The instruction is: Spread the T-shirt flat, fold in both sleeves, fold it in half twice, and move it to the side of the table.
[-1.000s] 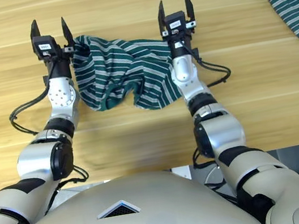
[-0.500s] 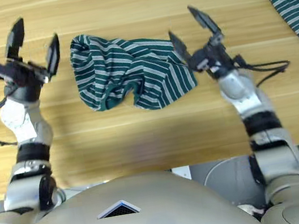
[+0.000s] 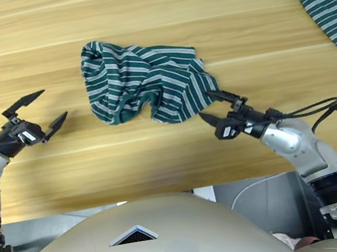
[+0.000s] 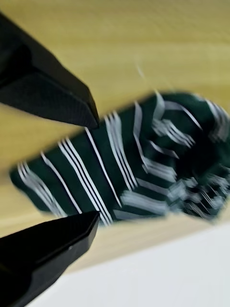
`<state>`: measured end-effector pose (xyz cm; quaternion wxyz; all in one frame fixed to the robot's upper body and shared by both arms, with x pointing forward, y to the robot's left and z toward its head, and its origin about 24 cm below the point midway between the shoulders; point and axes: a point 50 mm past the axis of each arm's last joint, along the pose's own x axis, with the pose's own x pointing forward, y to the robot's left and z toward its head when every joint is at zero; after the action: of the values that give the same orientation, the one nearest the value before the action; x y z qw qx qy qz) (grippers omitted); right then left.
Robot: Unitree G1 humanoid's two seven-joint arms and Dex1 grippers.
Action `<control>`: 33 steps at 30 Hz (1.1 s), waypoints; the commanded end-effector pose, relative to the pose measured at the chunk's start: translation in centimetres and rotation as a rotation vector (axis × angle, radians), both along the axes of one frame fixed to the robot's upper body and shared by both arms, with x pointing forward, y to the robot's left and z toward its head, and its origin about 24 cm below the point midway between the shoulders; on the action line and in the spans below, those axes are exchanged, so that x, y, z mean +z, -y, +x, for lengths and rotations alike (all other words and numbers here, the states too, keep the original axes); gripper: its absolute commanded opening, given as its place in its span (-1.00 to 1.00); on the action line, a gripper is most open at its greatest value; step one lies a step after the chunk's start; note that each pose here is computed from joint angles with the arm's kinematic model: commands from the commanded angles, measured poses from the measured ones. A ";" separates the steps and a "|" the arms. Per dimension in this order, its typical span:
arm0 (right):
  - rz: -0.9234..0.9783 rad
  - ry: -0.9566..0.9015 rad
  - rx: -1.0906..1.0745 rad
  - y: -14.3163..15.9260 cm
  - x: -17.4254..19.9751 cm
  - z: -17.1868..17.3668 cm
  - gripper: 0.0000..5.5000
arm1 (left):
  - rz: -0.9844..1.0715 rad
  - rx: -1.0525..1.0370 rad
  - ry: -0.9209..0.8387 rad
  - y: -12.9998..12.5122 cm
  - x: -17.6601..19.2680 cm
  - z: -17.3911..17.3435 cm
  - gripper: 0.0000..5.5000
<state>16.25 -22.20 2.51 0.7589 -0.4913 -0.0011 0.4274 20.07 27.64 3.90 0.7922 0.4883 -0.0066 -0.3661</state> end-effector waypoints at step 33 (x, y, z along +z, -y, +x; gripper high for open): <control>-0.058 -0.046 0.031 -1.2 -1.5 0.3 0.15 | 0.451 -0.535 -0.070 6.7 -4.0 3.5 0.33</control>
<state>16.97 -20.70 2.17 0.7501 -0.4967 -0.0086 0.4365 25.73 21.18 3.09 0.5731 0.6361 -0.0747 -0.5113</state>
